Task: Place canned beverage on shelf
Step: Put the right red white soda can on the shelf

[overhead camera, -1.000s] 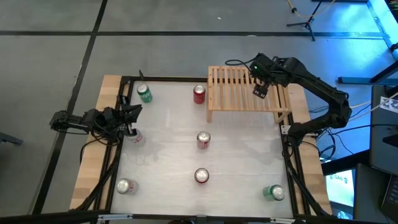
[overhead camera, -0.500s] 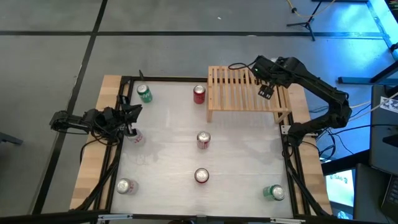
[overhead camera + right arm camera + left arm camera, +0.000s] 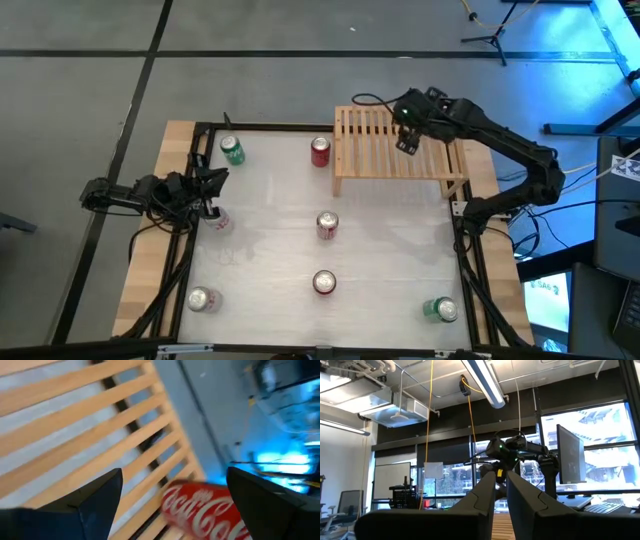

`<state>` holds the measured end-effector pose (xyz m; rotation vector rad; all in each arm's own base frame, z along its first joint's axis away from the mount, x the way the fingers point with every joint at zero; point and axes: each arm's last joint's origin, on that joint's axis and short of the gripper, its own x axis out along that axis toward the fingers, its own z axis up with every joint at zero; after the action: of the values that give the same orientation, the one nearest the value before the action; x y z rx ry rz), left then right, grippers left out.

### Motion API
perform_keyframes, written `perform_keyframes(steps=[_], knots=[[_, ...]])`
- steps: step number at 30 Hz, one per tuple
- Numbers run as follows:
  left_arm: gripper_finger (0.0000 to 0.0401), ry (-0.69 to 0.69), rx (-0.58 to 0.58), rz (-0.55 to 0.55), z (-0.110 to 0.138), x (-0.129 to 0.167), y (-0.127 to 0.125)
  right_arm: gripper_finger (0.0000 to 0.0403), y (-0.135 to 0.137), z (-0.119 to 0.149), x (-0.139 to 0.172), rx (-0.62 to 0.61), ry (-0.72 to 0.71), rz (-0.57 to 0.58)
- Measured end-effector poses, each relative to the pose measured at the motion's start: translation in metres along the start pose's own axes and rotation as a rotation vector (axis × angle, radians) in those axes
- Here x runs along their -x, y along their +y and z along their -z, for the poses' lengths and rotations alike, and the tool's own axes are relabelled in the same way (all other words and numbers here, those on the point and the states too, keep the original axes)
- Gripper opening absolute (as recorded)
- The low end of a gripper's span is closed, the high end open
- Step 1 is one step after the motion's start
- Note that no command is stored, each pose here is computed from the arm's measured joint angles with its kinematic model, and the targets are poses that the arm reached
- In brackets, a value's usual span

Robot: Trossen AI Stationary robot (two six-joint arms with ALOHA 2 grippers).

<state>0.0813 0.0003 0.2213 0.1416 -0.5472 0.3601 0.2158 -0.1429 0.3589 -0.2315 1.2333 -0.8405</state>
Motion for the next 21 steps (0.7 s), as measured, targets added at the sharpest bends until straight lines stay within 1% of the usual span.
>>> perform_keyframes(steps=[4,6,9,12,18,21], knots=[[0.004,0.0,0.0,0.0,0.0,0.0,0.0,0.0353,0.006,0.0,-0.015,0.107,0.023,0.146],[0.004,0.0,-0.001,0.0,0.0,0.0,0.0,0.0353,0.01,0.001,-0.022,0.162,0.037,0.196],[0.004,0.0,-0.001,0.0,0.0,0.0,0.0,0.0353,0.015,0.004,-0.031,0.218,0.06,0.238],[0.004,0.0,-0.001,0.0,0.0,0.0,0.0,0.0353,0.016,0.008,-0.039,0.248,0.092,0.251],[0.004,0.0,-0.01,0.0,0.0,0.0,0.0,0.0353,0.02,0.013,-0.044,0.275,0.128,0.265],[0.004,-0.001,-0.01,-0.001,0.0,0.0,0.0,0.0353,0.017,0.016,-0.046,0.281,0.154,0.266]])
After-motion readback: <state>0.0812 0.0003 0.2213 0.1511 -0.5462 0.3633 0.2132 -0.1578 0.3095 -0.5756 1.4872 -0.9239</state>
